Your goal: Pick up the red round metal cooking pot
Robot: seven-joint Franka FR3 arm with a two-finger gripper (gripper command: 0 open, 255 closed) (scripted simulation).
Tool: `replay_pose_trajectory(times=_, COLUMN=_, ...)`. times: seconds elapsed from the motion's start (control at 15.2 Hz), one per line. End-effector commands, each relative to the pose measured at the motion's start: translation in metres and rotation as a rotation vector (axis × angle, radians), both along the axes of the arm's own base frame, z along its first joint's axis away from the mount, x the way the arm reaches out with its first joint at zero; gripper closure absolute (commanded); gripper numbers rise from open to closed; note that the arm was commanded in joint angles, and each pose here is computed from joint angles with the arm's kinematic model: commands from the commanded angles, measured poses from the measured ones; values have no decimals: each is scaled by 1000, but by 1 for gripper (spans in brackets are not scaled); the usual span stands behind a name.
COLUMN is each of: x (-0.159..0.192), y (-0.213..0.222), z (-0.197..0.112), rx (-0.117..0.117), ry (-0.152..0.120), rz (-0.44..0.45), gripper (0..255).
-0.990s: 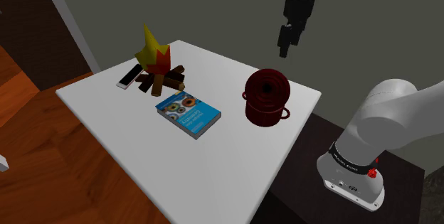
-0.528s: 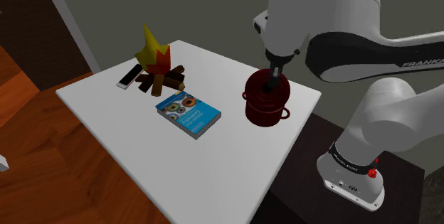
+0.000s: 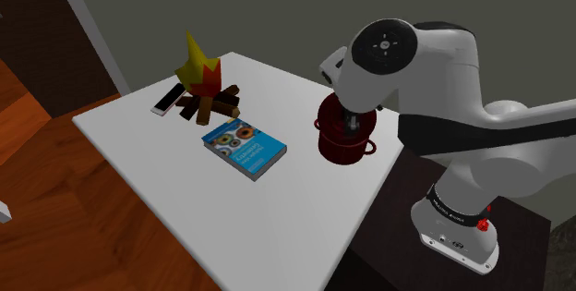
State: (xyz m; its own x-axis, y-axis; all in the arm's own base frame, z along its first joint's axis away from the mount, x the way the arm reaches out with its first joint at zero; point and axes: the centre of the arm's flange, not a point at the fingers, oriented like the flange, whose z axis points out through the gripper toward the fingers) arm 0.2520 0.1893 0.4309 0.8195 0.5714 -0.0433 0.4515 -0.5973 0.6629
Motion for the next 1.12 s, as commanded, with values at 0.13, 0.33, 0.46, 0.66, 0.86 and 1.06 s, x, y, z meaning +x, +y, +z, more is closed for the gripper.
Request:
replay_pose_trajectory(times=0.13, x=0, y=1, z=-14, rx=0, ry=-1, rz=1, gripper=0)
replay_pose_trajectory(times=0.33, x=0, y=1, z=-14, rx=0, ry=-1, rz=1, gripper=255)
replay_pose_trajectory(times=0.46, x=0, y=1, z=-14, rx=0, ry=-1, rz=1, gripper=255)
replay_pose_trajectory(times=0.66, x=0, y=1, z=-14, rx=0, ry=-1, rz=1, gripper=255)
replay_pose_trajectory(times=0.86, x=0, y=1, z=-9, rx=0, ry=-1, rz=1, gripper=255)
replay_pose_trajectory(times=1.06, x=0, y=1, z=7, rx=0, ry=-1, rz=1, gripper=255)
